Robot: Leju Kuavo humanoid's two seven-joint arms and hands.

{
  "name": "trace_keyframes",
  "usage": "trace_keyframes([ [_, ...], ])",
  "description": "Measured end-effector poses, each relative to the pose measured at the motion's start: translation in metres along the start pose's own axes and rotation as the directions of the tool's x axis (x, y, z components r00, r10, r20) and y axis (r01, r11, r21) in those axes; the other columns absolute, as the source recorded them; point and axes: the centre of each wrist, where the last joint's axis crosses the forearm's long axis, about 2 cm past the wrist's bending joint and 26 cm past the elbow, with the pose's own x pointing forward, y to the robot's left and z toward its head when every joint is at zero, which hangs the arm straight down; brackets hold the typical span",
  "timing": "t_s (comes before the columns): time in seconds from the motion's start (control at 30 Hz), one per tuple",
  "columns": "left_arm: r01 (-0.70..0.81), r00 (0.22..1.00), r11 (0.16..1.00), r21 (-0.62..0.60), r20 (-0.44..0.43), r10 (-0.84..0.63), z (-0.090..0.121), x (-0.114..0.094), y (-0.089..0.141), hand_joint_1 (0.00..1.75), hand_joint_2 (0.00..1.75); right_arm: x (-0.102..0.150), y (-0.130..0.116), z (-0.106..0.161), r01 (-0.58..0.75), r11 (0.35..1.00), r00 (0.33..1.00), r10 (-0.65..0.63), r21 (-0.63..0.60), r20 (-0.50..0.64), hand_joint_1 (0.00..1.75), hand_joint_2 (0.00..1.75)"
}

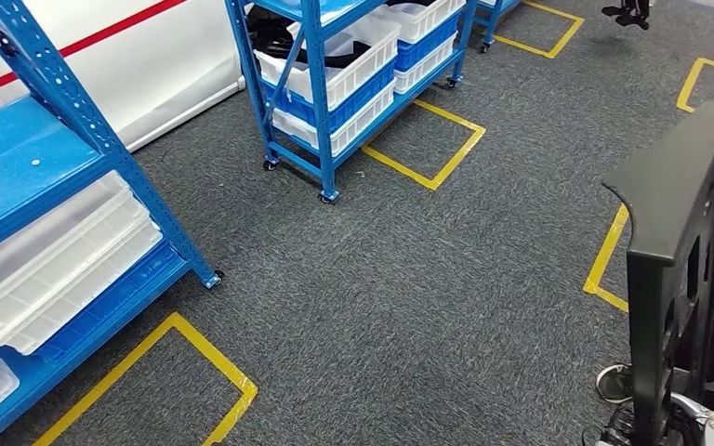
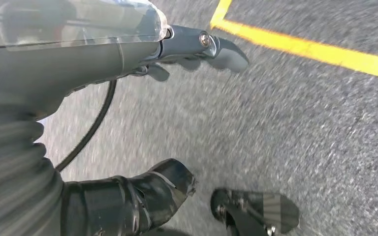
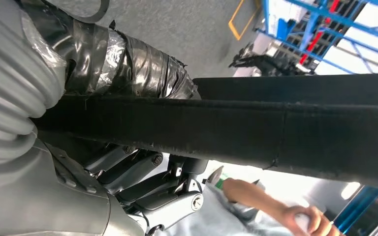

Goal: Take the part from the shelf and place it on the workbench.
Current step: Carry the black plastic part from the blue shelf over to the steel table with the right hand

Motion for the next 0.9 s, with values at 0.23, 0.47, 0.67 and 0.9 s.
trace_keyframes([
  [0.23, -0.004, 1.0, 1.0, 0.001, 0.004, 0.004, 0.0, 0.001, 0.0, 0.0, 1.75, -0.002, 0.005, -0.003, 0.007, 1.0, 1.0, -0.007, -0.004, 0.006, 1.75, 1.75],
  [0.47, -0.007, 1.0, 1.0, 0.004, 0.0, 0.007, -0.001, 0.001, 0.001, 0.0, 1.75, -0.005, 0.007, -0.001, 0.006, 1.0, 1.0, -0.006, 0.006, 0.0, 1.75, 1.75],
  [0.67, -0.009, 1.0, 1.0, 0.005, 0.003, 0.009, -0.002, 0.003, 0.001, 0.0, 1.75, -0.005, 0.008, -0.001, 0.005, 1.0, 1.0, -0.005, 0.006, 0.001, 1.75, 1.75],
  [0.9, -0.024, 1.0, 1.0, 0.003, 0.002, 0.024, 0.0, -0.001, 0.002, 0.0, 1.75, -0.007, 0.01, 0.0, 0.003, 1.0, 1.0, -0.003, 0.017, -0.001, 1.75, 1.75],
])
